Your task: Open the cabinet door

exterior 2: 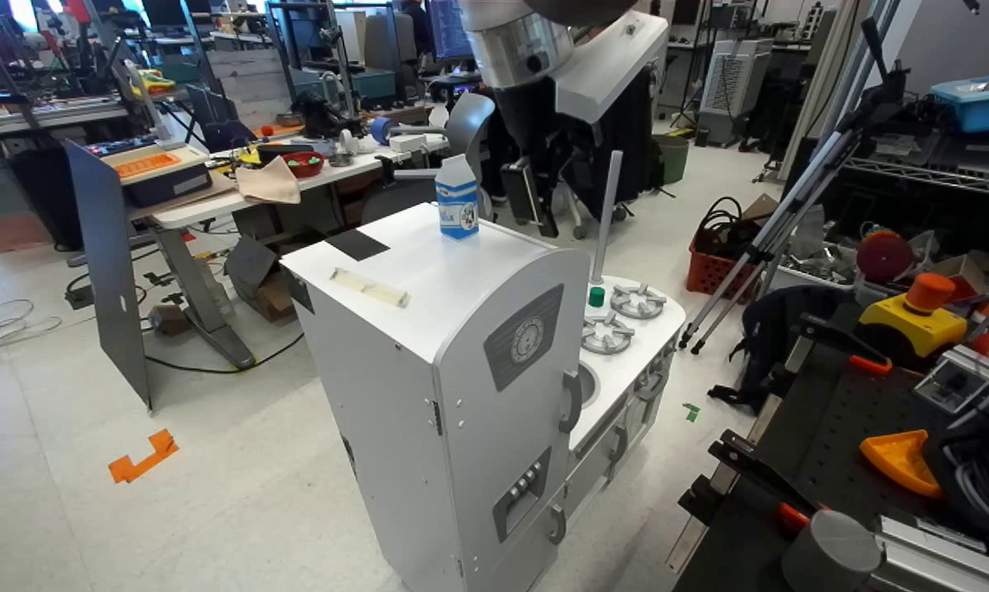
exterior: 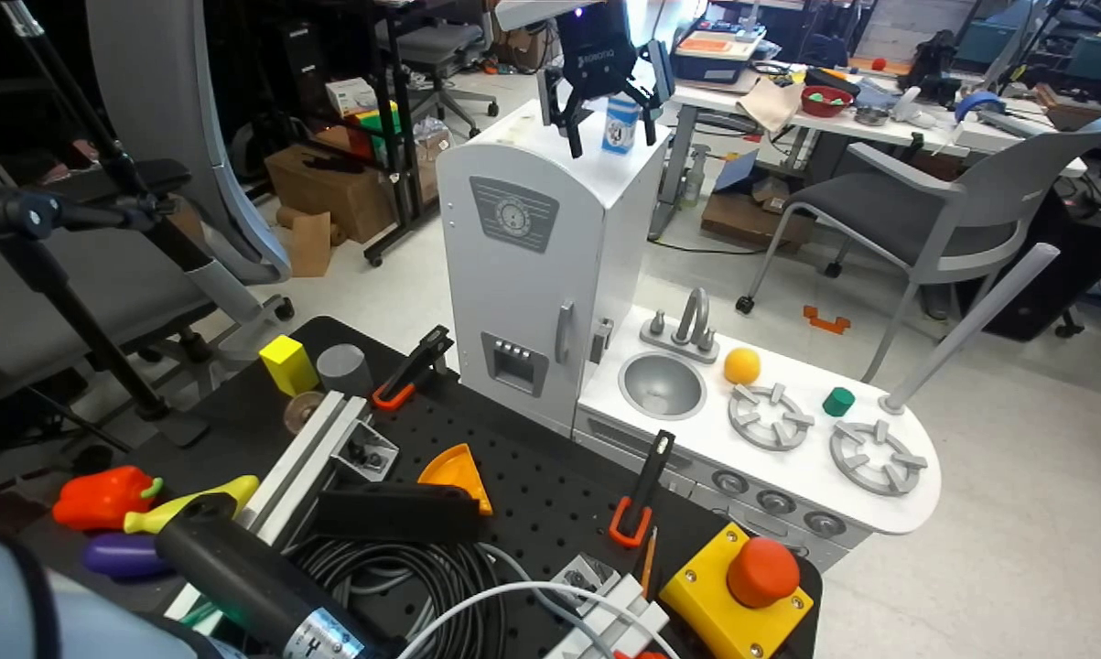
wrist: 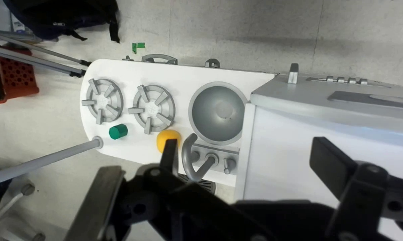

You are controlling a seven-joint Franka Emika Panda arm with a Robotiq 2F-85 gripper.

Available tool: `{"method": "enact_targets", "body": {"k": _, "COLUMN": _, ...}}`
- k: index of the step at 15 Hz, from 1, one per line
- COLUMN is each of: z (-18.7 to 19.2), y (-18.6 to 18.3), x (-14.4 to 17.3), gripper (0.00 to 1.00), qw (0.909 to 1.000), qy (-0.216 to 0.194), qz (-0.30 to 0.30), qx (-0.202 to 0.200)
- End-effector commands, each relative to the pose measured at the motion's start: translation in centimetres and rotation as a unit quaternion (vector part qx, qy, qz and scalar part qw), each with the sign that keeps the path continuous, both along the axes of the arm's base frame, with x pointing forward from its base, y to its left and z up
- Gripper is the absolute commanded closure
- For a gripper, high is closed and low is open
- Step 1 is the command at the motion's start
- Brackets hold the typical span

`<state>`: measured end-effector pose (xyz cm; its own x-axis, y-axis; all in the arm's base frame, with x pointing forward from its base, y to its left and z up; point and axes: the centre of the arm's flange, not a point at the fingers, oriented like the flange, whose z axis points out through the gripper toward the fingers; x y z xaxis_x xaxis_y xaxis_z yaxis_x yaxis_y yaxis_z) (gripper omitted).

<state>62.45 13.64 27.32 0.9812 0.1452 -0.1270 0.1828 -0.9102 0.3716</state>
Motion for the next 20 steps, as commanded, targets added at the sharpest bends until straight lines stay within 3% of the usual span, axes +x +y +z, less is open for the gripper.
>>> {"method": "enact_targets", "body": {"k": 1, "z": -1.2, "y": 1.0, "x": 1.8, "gripper": 0.0, "qw": 0.9987, "qy": 0.038, "qz": 0.033, "qx": -0.009}}
{"method": "enact_targets", "body": {"k": 6, "z": -3.8, "y": 1.5, "x": 1.8, "gripper": 0.0, "qw": 0.9921, "qy": 0.098, "qz": 0.078, "qx": -0.015}}
{"method": "enact_targets", "body": {"k": 12, "z": -4.6, "y": 2.1, "x": -0.4, "gripper": 0.0, "qw": 0.9766, "qy": 0.16, "qz": 0.138, "qx": -0.037}}
{"method": "enact_targets", "body": {"k": 20, "z": -6.4, "y": 5.1, "x": -4.8, "gripper": 0.0, "qw": 0.9545, "qy": 0.195, "qz": 0.211, "qx": -0.08}}
